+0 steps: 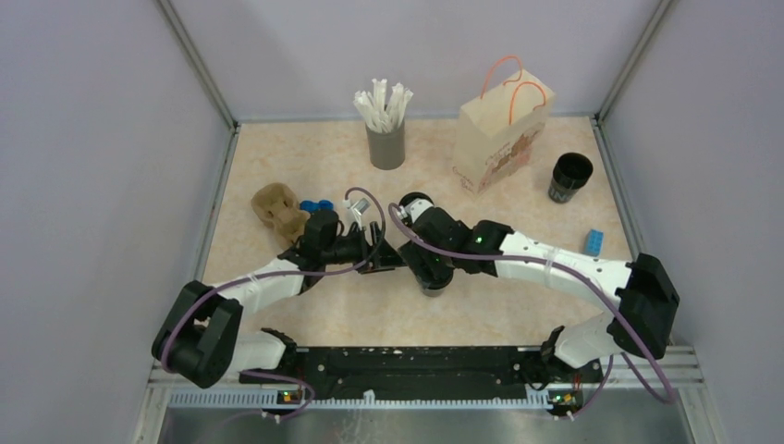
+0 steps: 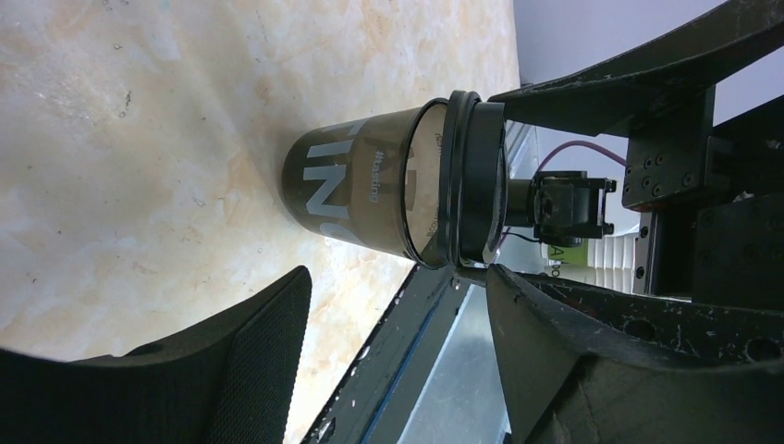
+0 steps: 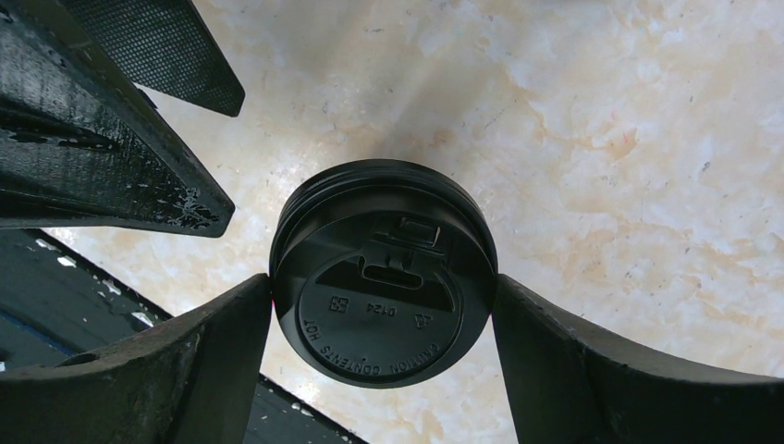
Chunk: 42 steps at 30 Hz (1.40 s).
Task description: Pack the takeout coffee
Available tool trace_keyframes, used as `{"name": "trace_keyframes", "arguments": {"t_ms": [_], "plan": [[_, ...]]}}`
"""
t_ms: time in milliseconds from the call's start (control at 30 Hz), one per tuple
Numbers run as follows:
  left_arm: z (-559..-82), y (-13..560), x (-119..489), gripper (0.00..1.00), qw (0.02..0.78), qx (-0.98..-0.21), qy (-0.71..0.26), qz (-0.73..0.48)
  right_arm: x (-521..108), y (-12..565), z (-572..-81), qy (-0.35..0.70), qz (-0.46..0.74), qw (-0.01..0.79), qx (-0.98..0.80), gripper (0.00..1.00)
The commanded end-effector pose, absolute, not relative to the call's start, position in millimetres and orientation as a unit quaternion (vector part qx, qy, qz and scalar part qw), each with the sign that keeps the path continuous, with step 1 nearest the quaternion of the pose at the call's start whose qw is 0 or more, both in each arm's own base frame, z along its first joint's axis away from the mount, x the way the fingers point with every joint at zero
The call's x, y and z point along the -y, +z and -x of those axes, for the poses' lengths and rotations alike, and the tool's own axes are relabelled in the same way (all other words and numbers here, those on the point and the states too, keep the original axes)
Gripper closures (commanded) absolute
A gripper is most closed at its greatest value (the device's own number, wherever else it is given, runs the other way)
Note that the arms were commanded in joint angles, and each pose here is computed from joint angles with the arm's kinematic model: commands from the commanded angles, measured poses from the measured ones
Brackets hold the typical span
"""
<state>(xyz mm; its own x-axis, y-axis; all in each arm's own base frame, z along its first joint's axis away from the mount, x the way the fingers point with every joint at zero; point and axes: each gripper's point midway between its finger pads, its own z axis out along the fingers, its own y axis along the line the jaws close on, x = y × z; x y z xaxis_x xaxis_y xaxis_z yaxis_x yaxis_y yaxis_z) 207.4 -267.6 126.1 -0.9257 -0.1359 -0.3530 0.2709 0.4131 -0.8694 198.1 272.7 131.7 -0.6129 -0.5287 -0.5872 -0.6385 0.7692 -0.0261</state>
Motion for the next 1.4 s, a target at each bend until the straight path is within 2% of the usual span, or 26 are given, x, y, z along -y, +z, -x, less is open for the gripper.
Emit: {"name": "trace_keyframes", "arguments": {"t_ms": [0,133,200,267,600,867,933,1000,1100,1167,1233,1367], "plan": [[-211,129,271,0.25,0.2,-0.812,-0.546,-0.052,-281,137,-197,0.1,0.33,0.295,-0.891,0.17],[-212,127,271,0.25,0.201,-0.813,-0.545,-0.052,-281,137,-197,0.097,0.329,0.294,-0.892,0.15],[-212,127,271,0.25,0.201,-0.813,-0.544,-0.052,-281,137,-197,0.096,0.329,0.293,-0.892,0.07],[-213,126,272,0.25,0.2,-0.814,-0.544,-0.052,-280,137,-198,0.095,0.33,0.293,-0.892,0.06],[-216,121,275,0.29,0.195,-0.817,-0.54,-0.055,-282,155,-197,0.112,0.323,0.307,-0.888,0.09],[-218,123,280,0.29,0.202,-0.816,-0.536,-0.076,-274,184,-197,0.16,0.295,0.344,-0.877,0.1],[-218,124,283,0.29,0.203,-0.815,-0.537,-0.083,-268,186,-201,0.178,0.28,0.349,-0.876,0.14],[-217,124,286,0.29,0.203,-0.814,-0.537,-0.09,-267,188,-202,0.214,0.274,0.349,-0.87,0.24],[-218,126,290,0.28,0.204,-0.812,-0.539,-0.099,-271,196,-201,0.295,0.265,0.355,-0.847,0.51],[-218,127,294,0.28,0.206,-0.809,-0.541,-0.106,-270,197,-201,0.321,0.26,0.362,-0.836,0.63],[-221,127,297,0.28,0.206,-0.807,-0.542,-0.107,-270,193,-199,0.347,0.258,0.355,-0.829,0.69],[-220,130,303,0.27,0.205,-0.799,-0.554,-0.114,-272,184,-197,0.372,0.259,0.345,-0.822,0.73]]}}
